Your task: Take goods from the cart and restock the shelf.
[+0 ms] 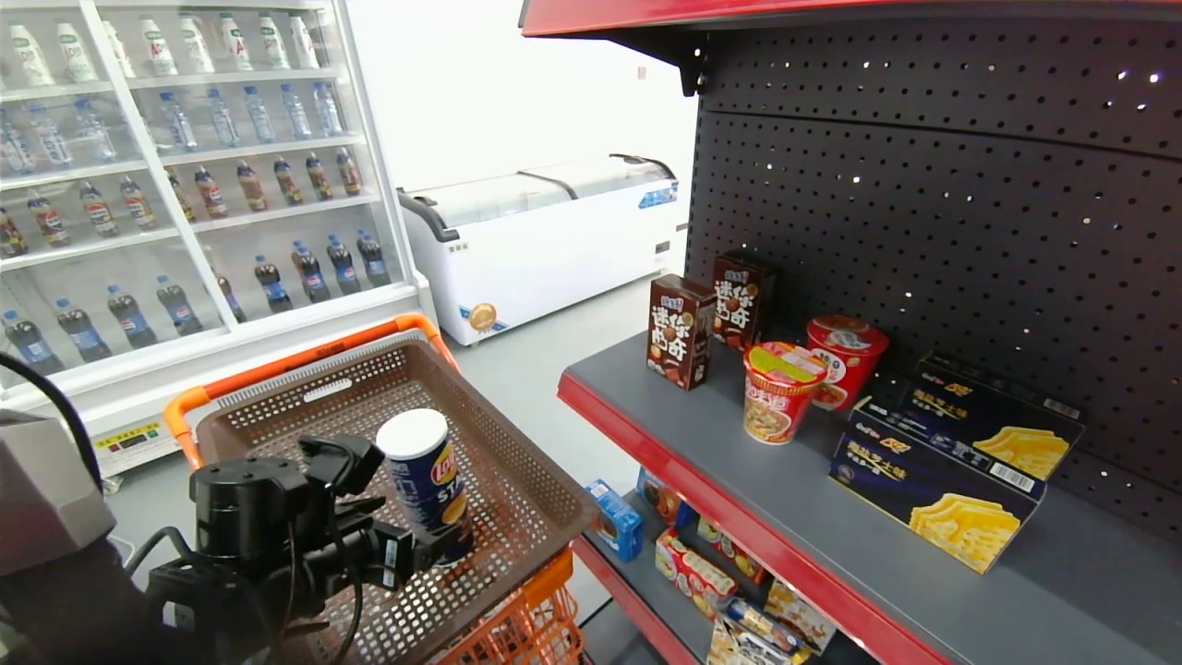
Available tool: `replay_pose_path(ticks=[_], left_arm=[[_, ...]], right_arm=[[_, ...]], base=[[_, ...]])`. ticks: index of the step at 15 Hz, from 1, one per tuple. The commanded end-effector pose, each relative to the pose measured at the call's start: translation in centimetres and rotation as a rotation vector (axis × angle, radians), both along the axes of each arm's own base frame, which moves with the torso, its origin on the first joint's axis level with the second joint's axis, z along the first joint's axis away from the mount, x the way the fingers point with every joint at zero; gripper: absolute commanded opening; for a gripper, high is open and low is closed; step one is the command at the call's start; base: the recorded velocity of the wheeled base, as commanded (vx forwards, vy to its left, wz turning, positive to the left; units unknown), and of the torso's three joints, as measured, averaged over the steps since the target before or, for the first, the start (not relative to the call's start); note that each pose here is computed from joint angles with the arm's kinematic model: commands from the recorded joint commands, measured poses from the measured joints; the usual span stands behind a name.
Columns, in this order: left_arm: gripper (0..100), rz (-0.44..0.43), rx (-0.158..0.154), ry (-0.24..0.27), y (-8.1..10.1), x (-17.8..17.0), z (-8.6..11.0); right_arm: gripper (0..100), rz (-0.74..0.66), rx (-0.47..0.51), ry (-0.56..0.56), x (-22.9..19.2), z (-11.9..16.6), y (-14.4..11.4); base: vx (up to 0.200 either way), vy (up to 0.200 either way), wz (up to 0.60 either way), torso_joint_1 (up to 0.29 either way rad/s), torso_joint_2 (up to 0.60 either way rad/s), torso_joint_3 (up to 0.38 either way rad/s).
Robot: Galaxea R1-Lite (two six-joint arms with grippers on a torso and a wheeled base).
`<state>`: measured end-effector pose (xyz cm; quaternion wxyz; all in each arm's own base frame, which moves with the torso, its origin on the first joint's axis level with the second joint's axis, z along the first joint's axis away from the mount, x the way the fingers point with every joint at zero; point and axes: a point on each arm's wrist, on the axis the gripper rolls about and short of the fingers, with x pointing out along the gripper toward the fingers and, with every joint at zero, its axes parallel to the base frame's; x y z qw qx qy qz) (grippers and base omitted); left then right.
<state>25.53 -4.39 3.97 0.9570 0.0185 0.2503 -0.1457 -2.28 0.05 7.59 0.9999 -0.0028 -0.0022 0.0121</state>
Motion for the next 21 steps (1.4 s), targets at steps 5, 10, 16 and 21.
replay_pose_path(ticks=[5,10,16,21], left_arm=[[100,-0.01,0.028,-0.058,-0.3,3.2,-1.8],[100,-0.021,0.045,-0.059,-0.5,4.0,-2.5],[0,0.055,0.044,-0.13,-0.1,2.9,0.3],[0,0.097,-0.009,-0.173,1.3,-3.1,7.4]], right_arm=[[100,0.0,-0.001,0.001,0.0,0.0,0.0],[100,0.0,-0.001,0.001,0.0,0.0,0.0],[100,0.0,-0.001,0.001,0.0,0.0,0.0],[100,0.0,-0.001,0.001,0.0,0.0,0.0]], base=[[0.0,0.0,0.0,0.0,0.0,0.0],[0.0,0.0,0.0,0.0,0.0,0.0],[0.0,0.0,0.0,0.0,0.0,0.0],[0.0,0.0,0.0,0.0,0.0,0.0]])
